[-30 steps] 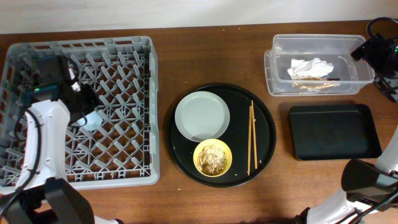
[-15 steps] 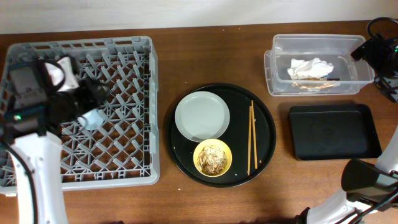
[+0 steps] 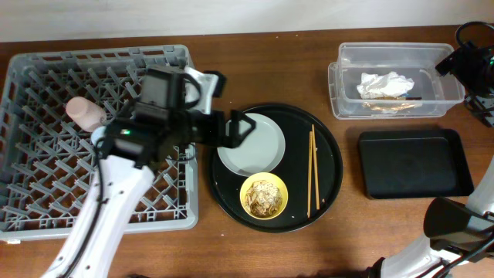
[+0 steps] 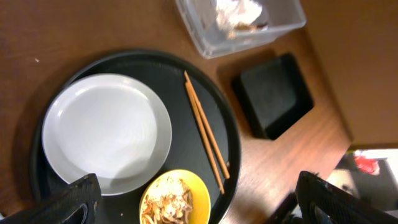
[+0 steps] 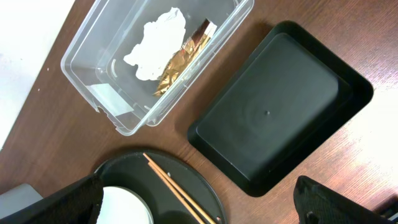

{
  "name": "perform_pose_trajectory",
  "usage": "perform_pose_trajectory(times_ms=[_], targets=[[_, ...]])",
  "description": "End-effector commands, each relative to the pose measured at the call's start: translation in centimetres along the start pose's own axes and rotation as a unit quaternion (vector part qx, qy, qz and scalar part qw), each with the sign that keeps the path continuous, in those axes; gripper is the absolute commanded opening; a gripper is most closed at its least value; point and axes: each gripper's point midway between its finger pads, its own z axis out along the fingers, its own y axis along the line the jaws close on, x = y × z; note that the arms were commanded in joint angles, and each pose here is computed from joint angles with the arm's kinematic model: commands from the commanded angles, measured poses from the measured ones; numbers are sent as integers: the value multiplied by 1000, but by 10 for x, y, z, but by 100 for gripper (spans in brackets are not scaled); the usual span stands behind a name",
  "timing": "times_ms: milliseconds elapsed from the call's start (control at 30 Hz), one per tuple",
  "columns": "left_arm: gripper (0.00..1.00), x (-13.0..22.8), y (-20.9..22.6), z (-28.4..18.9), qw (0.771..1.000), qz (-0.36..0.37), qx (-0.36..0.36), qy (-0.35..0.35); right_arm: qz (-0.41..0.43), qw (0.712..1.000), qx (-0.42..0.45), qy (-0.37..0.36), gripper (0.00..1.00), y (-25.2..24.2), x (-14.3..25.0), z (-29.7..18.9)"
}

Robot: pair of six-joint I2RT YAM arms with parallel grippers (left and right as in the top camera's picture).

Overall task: Sort waste into correct bins and load items into the dishwasher rack
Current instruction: 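Reach the left gripper to the white plate and grasp its rim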

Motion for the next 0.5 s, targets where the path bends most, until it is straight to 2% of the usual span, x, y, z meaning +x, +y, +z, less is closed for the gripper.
perform_pose_trajectory(times_ms=[0, 167, 267, 467], targets=[[99, 9, 5, 28, 998, 10, -58, 39, 4, 1000, 8, -1, 99, -4, -1, 0], [99, 7, 3, 66, 984, 79, -93, 127, 4, 1000, 8, -1, 99, -4, -1, 0], [99, -4, 17, 100, 978, 98, -139, 119, 4, 1000, 8, -1, 99, -4, -1, 0], [99, 2, 38, 159, 964, 66, -237, 97, 4, 1000, 8, -1, 99, -4, -1, 0]])
